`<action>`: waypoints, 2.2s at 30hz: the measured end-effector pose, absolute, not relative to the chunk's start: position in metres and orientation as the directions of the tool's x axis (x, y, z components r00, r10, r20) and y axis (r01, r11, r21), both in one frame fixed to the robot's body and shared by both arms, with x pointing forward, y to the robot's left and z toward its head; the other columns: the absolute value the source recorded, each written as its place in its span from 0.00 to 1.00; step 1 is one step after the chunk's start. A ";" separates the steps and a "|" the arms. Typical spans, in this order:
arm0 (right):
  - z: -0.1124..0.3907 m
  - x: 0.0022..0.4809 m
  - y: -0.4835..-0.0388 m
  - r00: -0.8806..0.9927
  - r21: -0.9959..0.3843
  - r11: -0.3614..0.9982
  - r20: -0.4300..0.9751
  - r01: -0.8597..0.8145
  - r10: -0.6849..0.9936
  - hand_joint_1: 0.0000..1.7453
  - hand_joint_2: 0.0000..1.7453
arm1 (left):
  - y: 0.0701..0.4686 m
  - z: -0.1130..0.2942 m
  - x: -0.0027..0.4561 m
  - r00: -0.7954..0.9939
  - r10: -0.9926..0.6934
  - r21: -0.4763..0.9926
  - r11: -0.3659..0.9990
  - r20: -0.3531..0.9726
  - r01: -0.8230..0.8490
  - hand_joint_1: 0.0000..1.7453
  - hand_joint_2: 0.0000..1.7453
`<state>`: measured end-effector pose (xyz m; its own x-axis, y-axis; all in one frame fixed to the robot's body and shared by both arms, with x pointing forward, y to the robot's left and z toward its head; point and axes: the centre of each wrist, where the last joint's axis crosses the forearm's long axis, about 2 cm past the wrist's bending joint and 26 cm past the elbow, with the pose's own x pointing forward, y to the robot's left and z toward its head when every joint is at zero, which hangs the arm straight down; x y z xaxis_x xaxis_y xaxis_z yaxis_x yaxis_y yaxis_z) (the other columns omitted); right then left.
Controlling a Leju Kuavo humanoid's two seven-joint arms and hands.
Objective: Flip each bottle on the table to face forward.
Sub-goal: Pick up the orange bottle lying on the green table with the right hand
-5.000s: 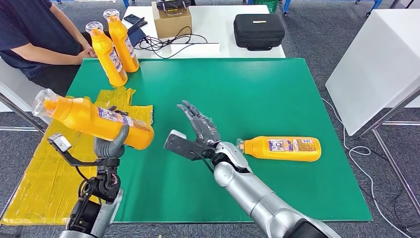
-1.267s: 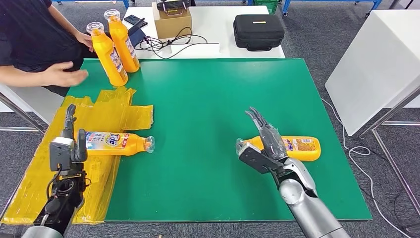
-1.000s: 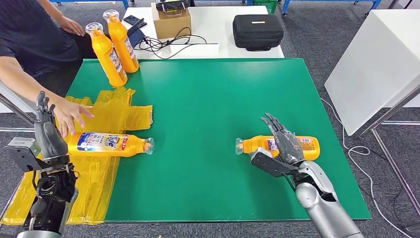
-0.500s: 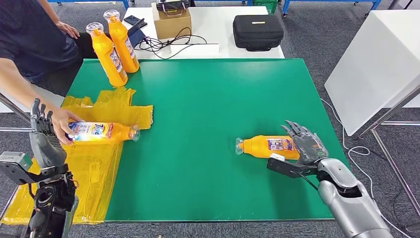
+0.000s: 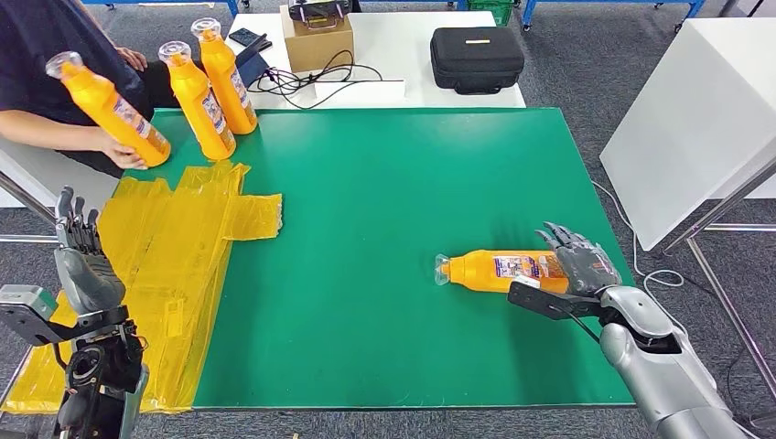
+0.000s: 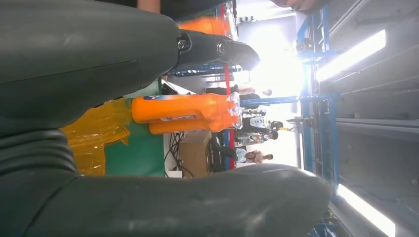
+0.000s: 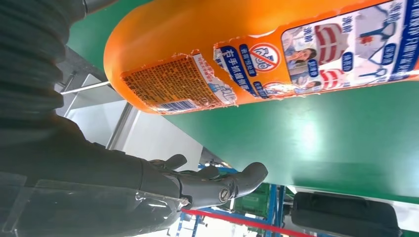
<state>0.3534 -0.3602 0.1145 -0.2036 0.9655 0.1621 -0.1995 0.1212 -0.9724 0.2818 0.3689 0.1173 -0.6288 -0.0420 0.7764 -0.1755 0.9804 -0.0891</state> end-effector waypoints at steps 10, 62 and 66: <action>0.117 0.370 -0.363 -0.183 -0.976 0.067 0.106 -0.207 0.977 0.00 1.00 | 0.365 0.117 0.281 -0.636 -0.013 -0.108 0.983 0.772 -0.151 0.00 0.00; 0.090 0.386 -0.290 -0.101 -0.432 0.696 0.880 -0.574 0.464 1.00 1.00 | 0.336 0.077 0.280 -0.490 0.423 -0.417 0.900 0.762 0.128 0.00 1.00; 0.102 0.382 -0.277 -0.177 -0.306 0.796 0.952 -0.523 0.250 1.00 1.00 | 0.327 0.071 0.275 -0.455 0.467 -0.444 0.881 0.758 0.165 0.00 1.00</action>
<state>0.3815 -0.2775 0.1020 -0.1769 0.2502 0.9519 -0.5226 0.7957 -0.3063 0.2754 0.3267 0.0706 -0.4546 0.4674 0.7582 0.1646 0.8807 -0.4442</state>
